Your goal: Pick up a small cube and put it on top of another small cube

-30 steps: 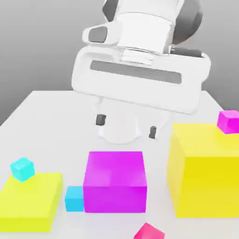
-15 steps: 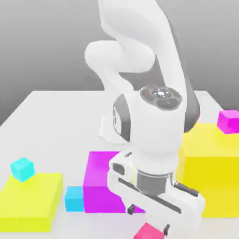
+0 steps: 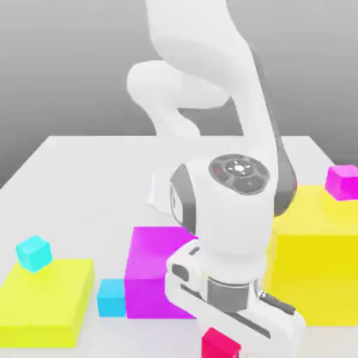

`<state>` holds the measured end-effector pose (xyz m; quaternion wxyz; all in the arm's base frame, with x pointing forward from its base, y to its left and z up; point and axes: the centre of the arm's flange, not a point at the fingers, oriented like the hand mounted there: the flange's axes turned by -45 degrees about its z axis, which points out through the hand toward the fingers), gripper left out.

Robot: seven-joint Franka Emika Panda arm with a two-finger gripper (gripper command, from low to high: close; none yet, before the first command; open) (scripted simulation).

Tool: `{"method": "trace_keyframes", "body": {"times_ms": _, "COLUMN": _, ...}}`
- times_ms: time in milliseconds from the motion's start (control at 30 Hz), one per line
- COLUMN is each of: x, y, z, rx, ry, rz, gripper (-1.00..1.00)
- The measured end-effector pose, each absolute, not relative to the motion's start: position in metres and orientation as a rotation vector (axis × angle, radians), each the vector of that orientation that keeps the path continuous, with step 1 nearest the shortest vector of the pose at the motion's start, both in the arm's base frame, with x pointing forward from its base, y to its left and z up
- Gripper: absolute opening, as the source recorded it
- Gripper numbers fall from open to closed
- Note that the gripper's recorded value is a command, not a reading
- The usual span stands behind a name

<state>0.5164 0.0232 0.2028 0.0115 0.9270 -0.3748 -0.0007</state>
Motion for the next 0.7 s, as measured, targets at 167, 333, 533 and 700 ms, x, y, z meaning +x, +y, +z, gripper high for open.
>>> {"method": "trace_keyframes", "body": {"times_ms": 167, "x": 0.479, "y": -0.103, "z": 0.235, "rx": 2.629, "ry": -1.599, "rz": -0.014, "gripper": -1.00}}
{"method": "trace_keyframes", "body": {"times_ms": 333, "x": 0.391, "y": -0.240, "z": 0.274, "rx": 2.235, "ry": -2.134, "rz": -0.017, "gripper": -1.00}}
{"method": "trace_keyframes", "body": {"times_ms": 533, "x": 0.327, "y": -0.287, "z": 0.272, "rx": 1.994, "ry": -2.425, "rz": 0.002, "gripper": -1.00}}
{"method": "trace_keyframes", "body": {"times_ms": 700, "x": 0.325, "y": -0.285, "z": 0.240, "rx": 1.993, "ry": -2.429, "rz": 0.003, "gripper": 1.00}}
